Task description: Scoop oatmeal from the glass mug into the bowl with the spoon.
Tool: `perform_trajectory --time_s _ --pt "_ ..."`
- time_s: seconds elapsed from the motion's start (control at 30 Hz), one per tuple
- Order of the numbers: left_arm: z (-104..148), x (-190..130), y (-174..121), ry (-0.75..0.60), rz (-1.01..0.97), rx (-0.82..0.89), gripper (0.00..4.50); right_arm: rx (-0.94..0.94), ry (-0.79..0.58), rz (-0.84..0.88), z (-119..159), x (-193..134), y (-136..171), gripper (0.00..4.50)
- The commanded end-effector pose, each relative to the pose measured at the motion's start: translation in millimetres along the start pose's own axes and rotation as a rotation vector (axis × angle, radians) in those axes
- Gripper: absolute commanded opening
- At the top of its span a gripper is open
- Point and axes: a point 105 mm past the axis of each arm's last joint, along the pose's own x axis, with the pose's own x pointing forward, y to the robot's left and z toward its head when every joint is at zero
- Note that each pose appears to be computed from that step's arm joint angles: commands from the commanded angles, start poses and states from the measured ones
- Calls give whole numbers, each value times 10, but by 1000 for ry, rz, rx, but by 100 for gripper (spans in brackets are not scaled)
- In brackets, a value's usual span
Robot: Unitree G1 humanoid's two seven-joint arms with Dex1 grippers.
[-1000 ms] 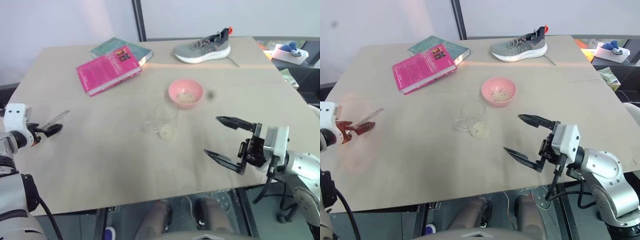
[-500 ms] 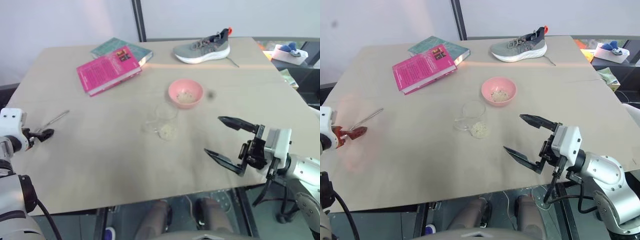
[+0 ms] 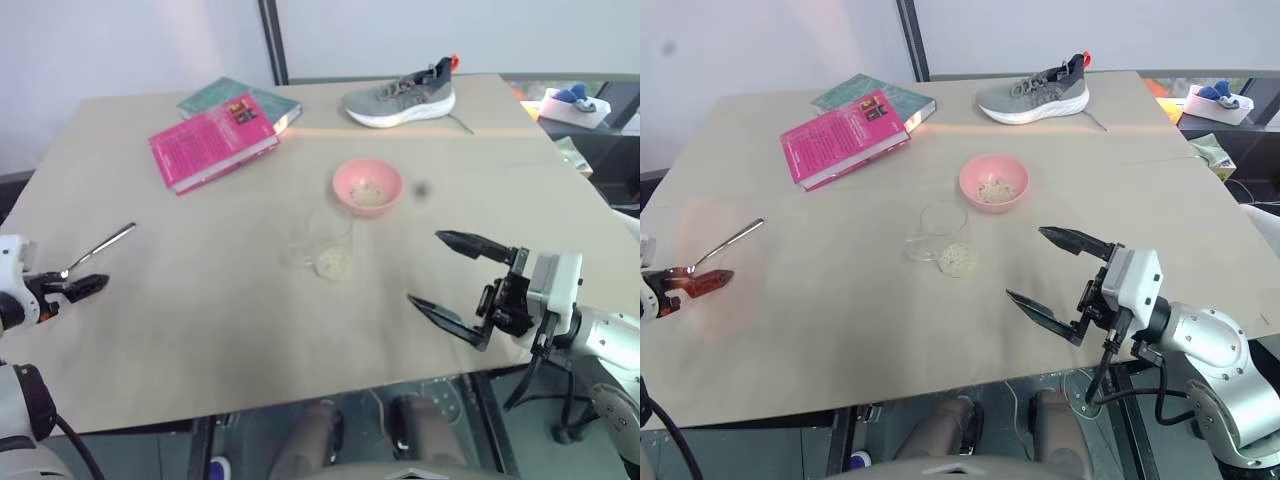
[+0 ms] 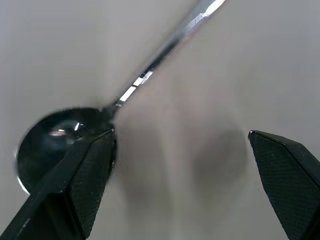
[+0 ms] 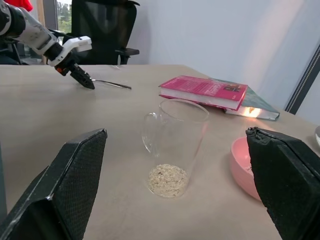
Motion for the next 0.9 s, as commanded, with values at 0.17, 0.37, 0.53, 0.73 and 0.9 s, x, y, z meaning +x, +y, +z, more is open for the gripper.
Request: perform_trajectory --time_s 0.17,0.37,0.53,0.73,0.9 --pt "-128 -200 -97 -25 -185 -44 448 -20 -38 18 55 12 -2 450" --pt "94 -239 -49 -216 -151 -66 448 -10 -48 26 34 30 -19 450" --pt "408 -46 205 -220 235 31 448 -16 -51 32 23 42 -28 450" --pt "595 281 86 -125 381 27 448 -35 -51 3 37 42 -43 450" --pt "618 471 -135 -61 297 40 448 -46 -47 -21 62 36 -43 450"
